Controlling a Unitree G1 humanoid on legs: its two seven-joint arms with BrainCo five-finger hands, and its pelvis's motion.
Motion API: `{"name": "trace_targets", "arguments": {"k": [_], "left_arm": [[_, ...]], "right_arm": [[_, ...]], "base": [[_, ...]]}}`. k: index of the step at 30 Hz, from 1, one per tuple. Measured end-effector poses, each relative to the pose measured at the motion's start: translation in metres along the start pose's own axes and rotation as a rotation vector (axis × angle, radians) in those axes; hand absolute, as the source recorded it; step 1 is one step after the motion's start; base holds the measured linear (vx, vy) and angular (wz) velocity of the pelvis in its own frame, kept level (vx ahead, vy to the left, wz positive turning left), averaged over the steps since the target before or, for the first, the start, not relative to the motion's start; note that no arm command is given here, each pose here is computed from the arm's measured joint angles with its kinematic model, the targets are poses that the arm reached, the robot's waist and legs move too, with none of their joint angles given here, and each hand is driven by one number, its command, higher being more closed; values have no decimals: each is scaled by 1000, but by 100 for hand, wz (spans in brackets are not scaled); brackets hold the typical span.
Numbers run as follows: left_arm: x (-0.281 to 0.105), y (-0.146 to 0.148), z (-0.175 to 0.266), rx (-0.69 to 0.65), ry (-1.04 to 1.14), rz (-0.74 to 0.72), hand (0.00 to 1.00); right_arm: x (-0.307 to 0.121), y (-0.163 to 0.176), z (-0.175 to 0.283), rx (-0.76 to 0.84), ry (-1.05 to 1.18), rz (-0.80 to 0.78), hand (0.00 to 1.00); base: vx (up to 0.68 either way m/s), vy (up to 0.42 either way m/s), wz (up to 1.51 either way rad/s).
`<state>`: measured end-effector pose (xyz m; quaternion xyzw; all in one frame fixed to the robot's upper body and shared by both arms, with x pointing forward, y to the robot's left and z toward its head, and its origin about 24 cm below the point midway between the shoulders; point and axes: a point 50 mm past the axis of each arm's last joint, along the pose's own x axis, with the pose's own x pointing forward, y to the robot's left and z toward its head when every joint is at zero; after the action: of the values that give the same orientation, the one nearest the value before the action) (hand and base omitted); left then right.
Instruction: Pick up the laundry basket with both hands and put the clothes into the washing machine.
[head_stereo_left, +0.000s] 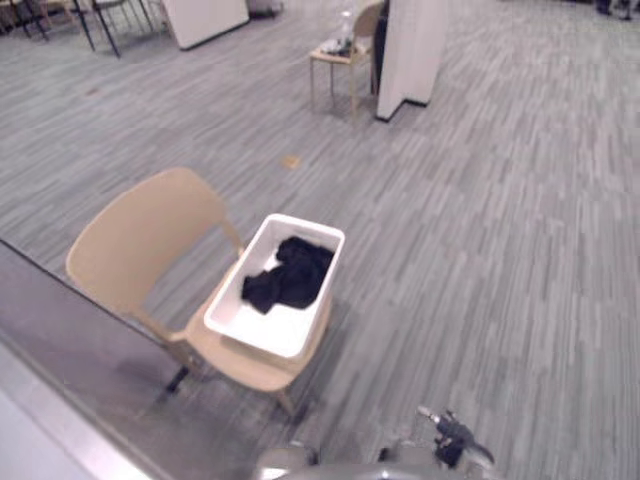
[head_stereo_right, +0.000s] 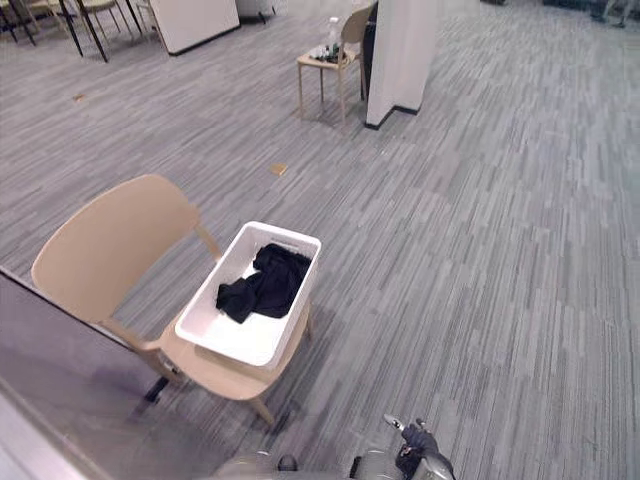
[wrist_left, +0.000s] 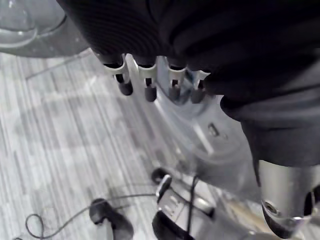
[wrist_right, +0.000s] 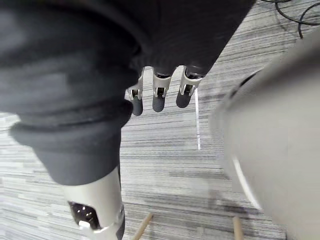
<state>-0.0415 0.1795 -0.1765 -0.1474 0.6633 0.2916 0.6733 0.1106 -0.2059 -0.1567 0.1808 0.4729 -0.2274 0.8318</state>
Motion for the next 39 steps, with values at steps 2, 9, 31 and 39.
{"name": "trace_targets", "arguments": {"k": [2,9,31,39], "left_arm": [[1,4,7,31,-23,3,0],[-6,-1,72,-101,-314,-16,0],[-5,-15,94,16,-322,-61,0],[-7,-26,103,51,-348,-91,0]], "right_arm": [[0,-6,5,3,-22,-22,0],[-14,-35,-34,107,64,-116,0],[4,14,8,215,-10,-21,0],[1,-10,-1,91,12,-59,0]], "base": [[133,-204,1],[171,-511,43],[155,-83,88],[65,44,30]]}}
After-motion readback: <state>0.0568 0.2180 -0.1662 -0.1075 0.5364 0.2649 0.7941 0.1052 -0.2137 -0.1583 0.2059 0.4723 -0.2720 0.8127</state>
